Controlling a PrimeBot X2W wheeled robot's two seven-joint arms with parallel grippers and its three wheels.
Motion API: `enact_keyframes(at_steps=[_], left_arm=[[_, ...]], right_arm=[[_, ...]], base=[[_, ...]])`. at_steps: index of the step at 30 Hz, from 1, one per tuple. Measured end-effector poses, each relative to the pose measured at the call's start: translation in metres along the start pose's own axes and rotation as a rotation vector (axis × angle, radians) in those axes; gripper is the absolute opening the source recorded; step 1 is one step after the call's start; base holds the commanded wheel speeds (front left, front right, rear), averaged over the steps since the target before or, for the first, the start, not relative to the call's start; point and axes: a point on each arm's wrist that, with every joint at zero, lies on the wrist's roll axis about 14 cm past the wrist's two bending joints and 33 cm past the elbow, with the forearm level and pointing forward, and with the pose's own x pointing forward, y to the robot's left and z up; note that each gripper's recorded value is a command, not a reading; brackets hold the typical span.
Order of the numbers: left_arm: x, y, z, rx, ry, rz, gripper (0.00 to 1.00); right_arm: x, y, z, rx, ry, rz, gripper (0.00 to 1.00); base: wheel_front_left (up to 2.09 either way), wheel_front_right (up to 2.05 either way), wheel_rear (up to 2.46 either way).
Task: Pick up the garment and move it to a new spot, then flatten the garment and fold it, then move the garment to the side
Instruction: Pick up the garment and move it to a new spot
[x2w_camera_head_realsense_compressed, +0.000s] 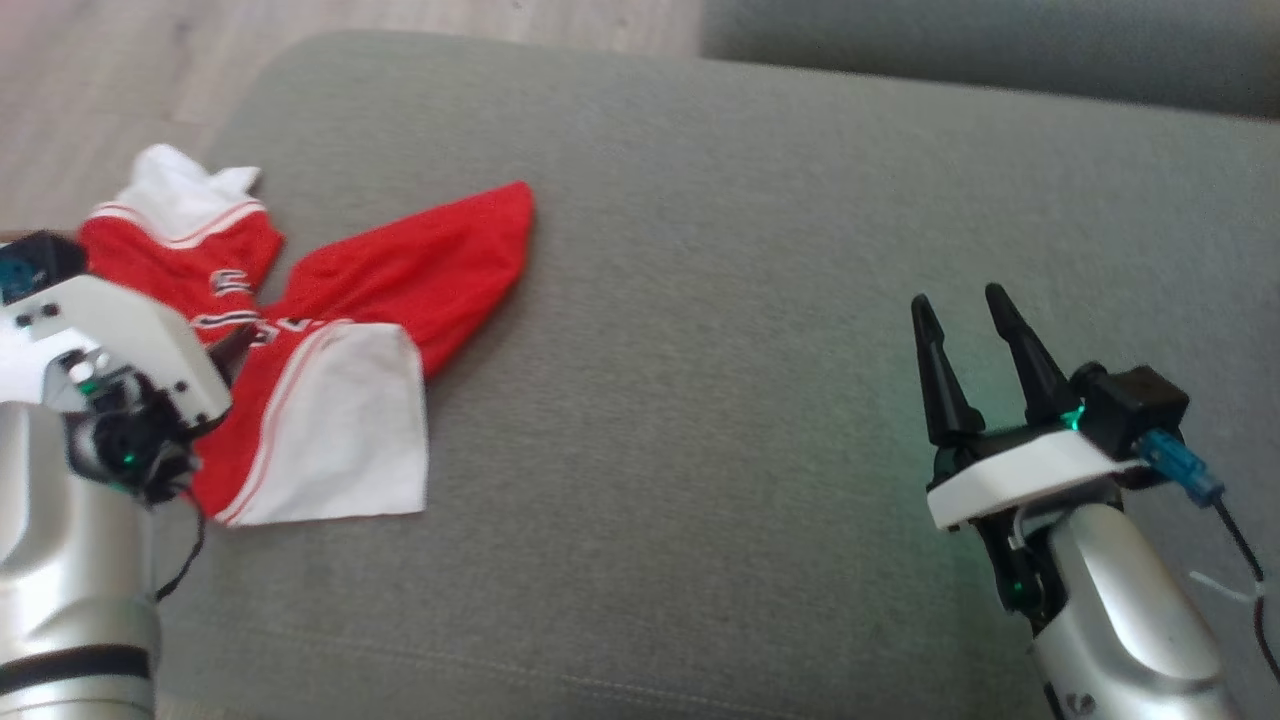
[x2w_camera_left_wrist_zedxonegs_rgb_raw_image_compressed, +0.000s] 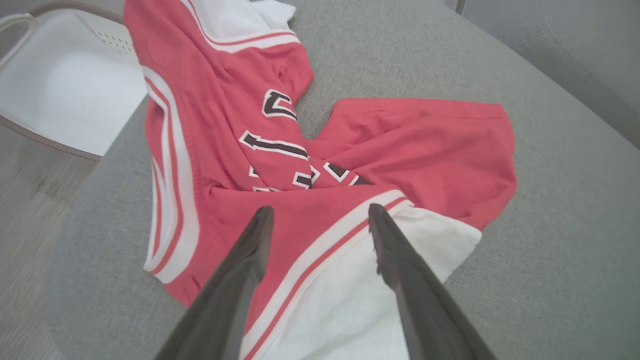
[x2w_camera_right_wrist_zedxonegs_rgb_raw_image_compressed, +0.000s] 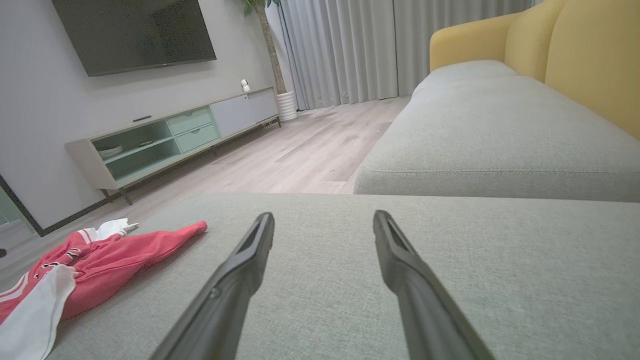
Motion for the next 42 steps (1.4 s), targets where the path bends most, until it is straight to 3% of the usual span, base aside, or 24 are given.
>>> enact_keyframes(at_steps=[10, 16, 17, 18, 19, 25, 31, 36, 37, 42], left_arm=[[0.048, -0.017, -0.066, -0.024, 0.333, -0.001, 1.0], [0.054, -0.019, -0.078, -0.02, 0.389, -0.015, 1.0], [0.054, -0.019, -0.078, -0.019, 0.386, -0.015, 0.76], [0.054, -0.018, -0.078, -0.023, 0.378, -0.014, 0.43], [0.054, -0.016, -0.077, -0.029, 0.368, -0.011, 0.0], [0.05, -0.015, -0.07, 0.015, 0.312, -0.014, 0.0], [0.037, -0.034, -0.025, 0.182, 0.142, -0.054, 0.0], [0.001, -0.101, 0.052, 0.375, -0.104, -0.189, 0.0], [0.001, -0.101, 0.052, 0.375, -0.104, -0.189, 0.0], [-0.031, -0.176, 0.075, 0.531, -0.237, -0.35, 0.0]], right_arm=[[-0.008, -0.041, -0.015, 0.018, 0.031, -0.102, 1.0], [-0.01, -0.05, -0.018, 0.019, 0.039, -0.126, 1.0], [-0.01, -0.05, -0.018, 0.019, 0.04, -0.126, 1.0], [-0.01, -0.05, -0.018, 0.019, 0.04, -0.126, 1.0], [-0.01, -0.05, -0.018, 0.018, 0.04, -0.126, 1.0], [-0.012, -0.046, -0.011, 0.015, 0.028, -0.122, 1.0], [-0.02, -0.039, 0.007, 0.002, -0.008, -0.119, 1.0], [-0.038, -0.031, 0.024, -0.004, -0.049, -0.129, 1.0], [-0.038, -0.031, 0.024, -0.004, -0.049, -0.129, 1.0], [-0.06, -0.037, 0.03, -0.008, -0.068, -0.172, 1.0]], base=[[0.0, 0.0, 0.0], [0.0, 0.0, 0.0], [0.0, 0.0, 0.0], [0.0, 0.0, 0.0], [0.0, 0.0, 0.0], [0.0, 0.0, 0.0], [0.0, 0.0, 0.0], [0.0, 0.0, 0.0], [0.0, 0.0, 0.0], [0.0, 0.0, 0.0]])
